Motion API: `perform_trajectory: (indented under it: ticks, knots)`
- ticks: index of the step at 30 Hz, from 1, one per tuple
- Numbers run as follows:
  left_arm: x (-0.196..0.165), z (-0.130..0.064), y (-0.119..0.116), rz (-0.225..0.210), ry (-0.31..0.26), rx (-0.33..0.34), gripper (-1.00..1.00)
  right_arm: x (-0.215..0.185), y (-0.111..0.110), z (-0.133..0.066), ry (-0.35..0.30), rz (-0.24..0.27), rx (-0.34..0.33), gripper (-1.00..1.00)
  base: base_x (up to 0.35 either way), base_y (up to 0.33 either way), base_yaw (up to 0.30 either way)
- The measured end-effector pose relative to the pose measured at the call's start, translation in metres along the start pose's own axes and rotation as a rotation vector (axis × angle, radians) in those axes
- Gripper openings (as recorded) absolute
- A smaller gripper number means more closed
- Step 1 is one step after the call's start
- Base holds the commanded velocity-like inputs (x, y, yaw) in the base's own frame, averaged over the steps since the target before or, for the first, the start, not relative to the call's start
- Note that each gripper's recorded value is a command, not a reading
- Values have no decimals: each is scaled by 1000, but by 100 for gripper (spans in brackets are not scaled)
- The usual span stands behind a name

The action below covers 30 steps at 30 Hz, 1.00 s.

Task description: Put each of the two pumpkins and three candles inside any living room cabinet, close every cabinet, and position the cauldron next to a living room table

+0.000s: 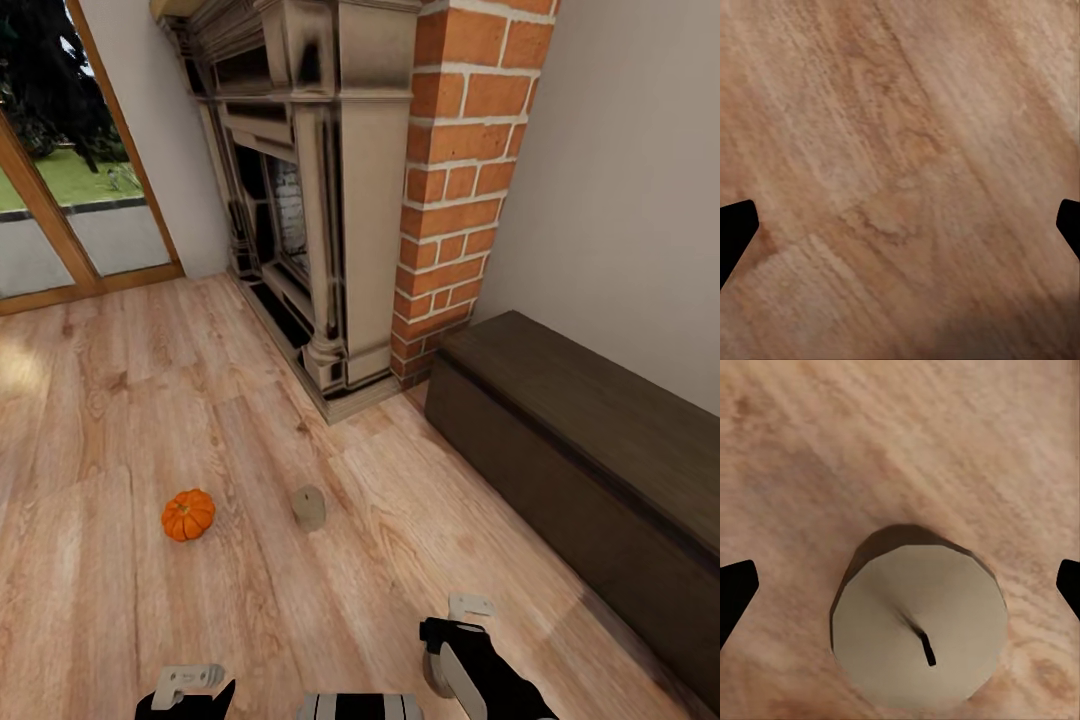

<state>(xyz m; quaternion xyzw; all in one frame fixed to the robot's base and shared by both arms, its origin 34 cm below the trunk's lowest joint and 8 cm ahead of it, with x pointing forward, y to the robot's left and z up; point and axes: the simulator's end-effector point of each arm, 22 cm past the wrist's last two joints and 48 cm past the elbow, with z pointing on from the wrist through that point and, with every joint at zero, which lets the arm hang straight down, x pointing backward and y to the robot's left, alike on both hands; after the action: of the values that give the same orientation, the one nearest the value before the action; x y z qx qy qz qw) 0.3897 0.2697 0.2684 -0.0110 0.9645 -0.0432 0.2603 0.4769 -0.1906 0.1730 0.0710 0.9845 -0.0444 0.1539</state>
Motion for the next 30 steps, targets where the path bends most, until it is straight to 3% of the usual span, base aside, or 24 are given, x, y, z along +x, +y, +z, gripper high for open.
perform_trajectory:
  ticks: [20, 30]
  knots:
    - [3, -1, 0, 0, 3, 0, 100, 1, 1, 0, 3, -2, -2, 100, 39, -31, 0]
    - [13, 3, 1, -2, 27, -1, 100, 22, 0, 9, 48, -10, 5, 100, 0, 0, 0]
